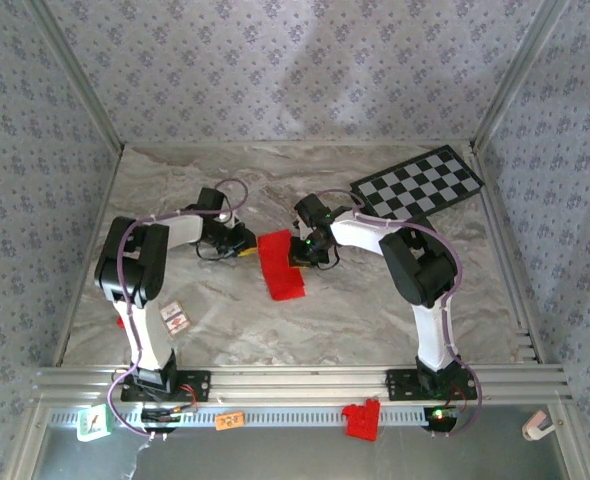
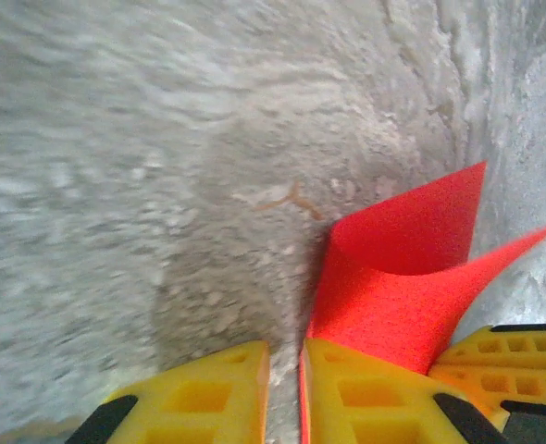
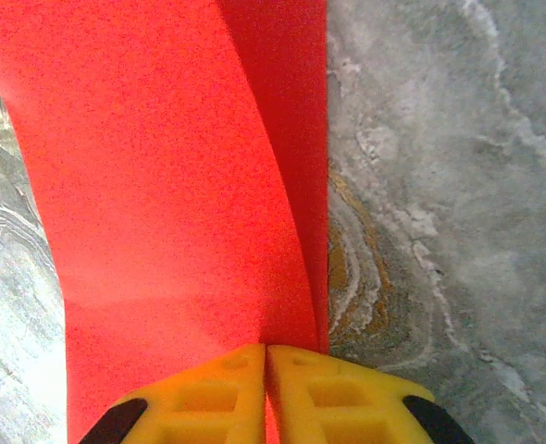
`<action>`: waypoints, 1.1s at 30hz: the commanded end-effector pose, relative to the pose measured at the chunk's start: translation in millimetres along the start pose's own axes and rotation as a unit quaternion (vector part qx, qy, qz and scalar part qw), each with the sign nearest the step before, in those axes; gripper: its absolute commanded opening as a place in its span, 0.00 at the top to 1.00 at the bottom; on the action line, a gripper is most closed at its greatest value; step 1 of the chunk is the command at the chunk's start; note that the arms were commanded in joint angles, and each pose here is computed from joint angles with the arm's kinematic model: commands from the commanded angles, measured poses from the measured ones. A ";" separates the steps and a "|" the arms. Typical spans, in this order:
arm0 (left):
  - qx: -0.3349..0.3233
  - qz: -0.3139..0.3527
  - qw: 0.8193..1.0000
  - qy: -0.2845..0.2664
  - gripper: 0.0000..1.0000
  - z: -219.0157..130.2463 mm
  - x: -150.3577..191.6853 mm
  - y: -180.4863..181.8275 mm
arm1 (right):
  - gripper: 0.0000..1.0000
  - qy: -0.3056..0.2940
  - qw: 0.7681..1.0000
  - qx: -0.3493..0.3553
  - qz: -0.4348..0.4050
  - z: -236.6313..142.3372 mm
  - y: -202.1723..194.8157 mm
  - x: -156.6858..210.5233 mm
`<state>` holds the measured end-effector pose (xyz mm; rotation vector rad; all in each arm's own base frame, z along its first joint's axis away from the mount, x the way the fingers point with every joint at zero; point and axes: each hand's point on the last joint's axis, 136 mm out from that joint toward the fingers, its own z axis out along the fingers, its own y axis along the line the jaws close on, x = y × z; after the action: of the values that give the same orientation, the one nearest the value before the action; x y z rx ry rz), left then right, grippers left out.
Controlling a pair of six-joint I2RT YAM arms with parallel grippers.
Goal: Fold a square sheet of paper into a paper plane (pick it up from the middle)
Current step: First fold the square sheet of paper in half at the center of the table.
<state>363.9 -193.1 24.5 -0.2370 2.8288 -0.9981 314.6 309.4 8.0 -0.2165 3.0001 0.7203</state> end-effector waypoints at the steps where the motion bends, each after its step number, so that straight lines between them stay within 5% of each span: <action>1: 0.002 0.019 1.000 -0.019 0.81 -22.3 0.6 -16.7 | 0.87 0.121 0.967 0.220 0.051 26.6 -123.5 77.4; 11: 0.043 0.058 0.997 -0.013 0.81 -4.5 19.2 -70.3 | 0.87 0.125 0.965 0.223 0.052 28.6 -124.6 78.9; 20: -0.040 0.047 0.998 0.005 0.82 31.2 1.2 -30.7 | 0.87 0.127 0.965 0.226 0.051 28.4 -126.0 81.5; 29: -0.093 0.022 0.995 -0.031 0.82 10.5 -33.4 25.1 | 0.87 0.128 0.963 0.229 0.060 30.0 -130.8 86.9; 33: -0.083 0.026 0.995 -0.041 0.82 -1.1 -41.5 17.4 | 0.87 0.126 0.964 0.228 0.062 31.0 -130.6 86.4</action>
<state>395.9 -194.0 22.6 -0.1952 2.8100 -0.8599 313.4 308.2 3.1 -0.2193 2.9976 0.7190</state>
